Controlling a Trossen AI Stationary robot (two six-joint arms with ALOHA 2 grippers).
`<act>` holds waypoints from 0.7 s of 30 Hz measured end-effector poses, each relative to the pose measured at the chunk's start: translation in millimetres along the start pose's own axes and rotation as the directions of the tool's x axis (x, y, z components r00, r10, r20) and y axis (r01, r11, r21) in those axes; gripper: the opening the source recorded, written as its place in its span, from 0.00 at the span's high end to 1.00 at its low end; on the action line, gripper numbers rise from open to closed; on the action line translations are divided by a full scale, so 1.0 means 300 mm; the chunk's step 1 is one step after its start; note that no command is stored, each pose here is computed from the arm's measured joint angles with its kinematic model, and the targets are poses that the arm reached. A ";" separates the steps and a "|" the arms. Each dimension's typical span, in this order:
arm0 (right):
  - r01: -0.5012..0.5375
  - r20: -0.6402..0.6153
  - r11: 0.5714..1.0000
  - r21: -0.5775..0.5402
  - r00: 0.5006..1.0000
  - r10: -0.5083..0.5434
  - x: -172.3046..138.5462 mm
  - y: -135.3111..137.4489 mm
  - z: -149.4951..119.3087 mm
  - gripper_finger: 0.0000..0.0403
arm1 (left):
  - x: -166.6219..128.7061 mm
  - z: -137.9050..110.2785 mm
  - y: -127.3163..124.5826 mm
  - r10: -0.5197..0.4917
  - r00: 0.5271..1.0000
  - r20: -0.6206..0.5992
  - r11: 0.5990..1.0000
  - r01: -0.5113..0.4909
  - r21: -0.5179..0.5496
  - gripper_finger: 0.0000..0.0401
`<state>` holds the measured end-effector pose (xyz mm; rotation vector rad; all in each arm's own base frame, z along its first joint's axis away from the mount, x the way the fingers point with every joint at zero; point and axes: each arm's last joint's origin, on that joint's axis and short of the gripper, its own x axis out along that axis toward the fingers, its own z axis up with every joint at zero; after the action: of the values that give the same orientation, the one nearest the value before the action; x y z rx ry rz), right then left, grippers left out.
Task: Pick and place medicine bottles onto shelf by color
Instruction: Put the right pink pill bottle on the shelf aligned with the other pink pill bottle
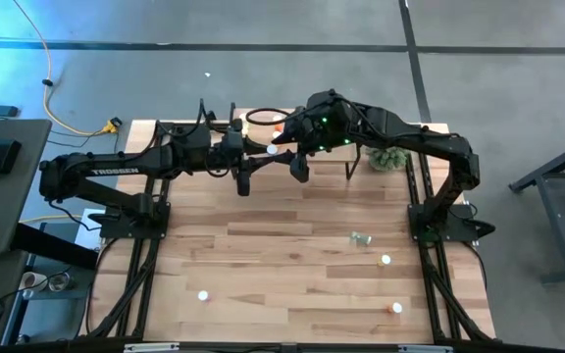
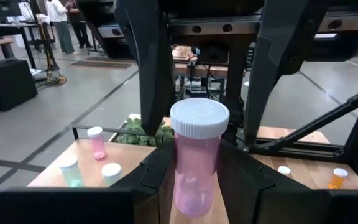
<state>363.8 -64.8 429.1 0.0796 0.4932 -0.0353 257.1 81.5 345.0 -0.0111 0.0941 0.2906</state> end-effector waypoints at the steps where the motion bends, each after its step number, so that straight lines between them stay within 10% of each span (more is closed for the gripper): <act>1: 0.001 0.000 1.000 0.001 1.000 -0.001 0.000 -0.002 0.000 0.48 | 0.000 0.000 0.000 0.000 1.000 0.000 1.000 0.000 0.000 0.76; 21: 0.002 -0.005 1.000 0.001 1.000 -0.002 0.006 -0.003 -0.002 0.76 | 0.000 -0.002 0.001 0.003 1.000 -0.004 1.000 -0.003 -0.001 0.76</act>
<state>365.0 -65.7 427.6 0.0805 0.4985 -0.0375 257.0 81.6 344.5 -0.0123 0.0982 0.2940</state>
